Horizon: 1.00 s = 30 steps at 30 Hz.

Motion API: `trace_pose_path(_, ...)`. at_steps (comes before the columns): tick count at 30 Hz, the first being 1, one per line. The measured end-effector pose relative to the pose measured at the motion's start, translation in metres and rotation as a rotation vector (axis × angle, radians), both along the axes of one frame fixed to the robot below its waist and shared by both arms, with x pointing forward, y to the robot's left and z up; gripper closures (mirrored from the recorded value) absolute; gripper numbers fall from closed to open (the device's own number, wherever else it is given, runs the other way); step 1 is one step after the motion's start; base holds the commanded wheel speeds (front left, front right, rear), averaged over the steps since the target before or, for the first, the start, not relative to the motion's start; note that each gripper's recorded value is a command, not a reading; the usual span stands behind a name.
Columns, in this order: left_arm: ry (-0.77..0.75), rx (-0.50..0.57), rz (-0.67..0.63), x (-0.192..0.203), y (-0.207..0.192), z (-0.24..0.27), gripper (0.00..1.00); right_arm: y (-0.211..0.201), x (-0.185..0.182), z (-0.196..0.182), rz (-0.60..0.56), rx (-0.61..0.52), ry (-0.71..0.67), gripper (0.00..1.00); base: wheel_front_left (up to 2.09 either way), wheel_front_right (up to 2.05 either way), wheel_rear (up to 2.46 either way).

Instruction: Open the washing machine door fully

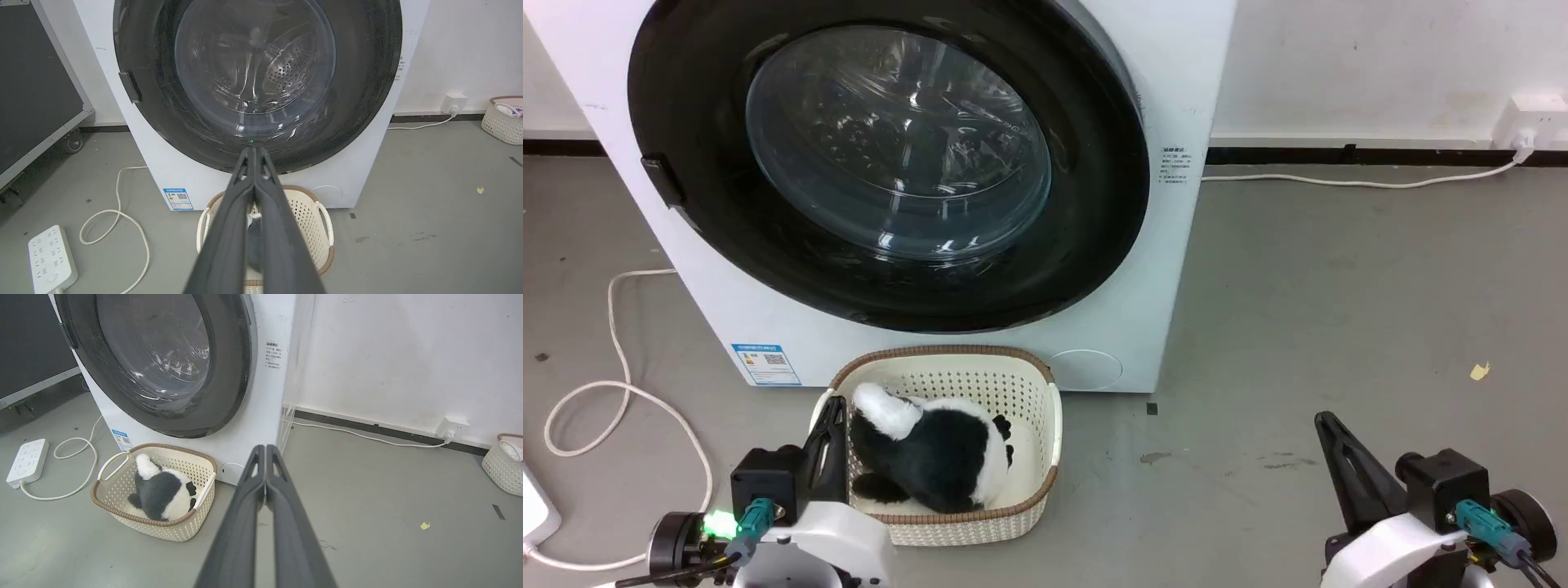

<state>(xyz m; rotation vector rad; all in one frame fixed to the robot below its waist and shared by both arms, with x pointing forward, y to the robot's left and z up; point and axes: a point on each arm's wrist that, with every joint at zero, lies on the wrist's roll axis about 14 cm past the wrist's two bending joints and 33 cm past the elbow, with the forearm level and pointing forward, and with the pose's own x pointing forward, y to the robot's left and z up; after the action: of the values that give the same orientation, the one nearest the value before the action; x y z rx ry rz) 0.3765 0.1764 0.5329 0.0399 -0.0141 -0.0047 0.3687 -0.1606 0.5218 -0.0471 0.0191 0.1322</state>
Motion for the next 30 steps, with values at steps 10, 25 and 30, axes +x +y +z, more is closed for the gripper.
trace_pose_path(10, 0.000, 0.000, 0.000, 0.0000, 0.0000, 0.0000, 1.00, -0.0001, 0.0000, 0.0000, 0.000, 0.000, 0.000, 1.00, 0.00, 0.00, 0.00)
trace_pose_path(25, 0.000, 0.000, 0.000, 0.0000, 0.0000, 0.0000, 1.00, -0.0001, 0.0000, 0.0000, 0.000, 0.000, 0.000, 1.00, 0.00, 0.00, 0.00)
trace_pose_path(30, 0.000, 0.000, 0.000, 0.0000, 0.0000, 0.0000, 1.00, -0.0001, 0.0000, 0.0000, 0.000, 0.000, 0.000, 1.00, 0.00, 0.00, 0.00)
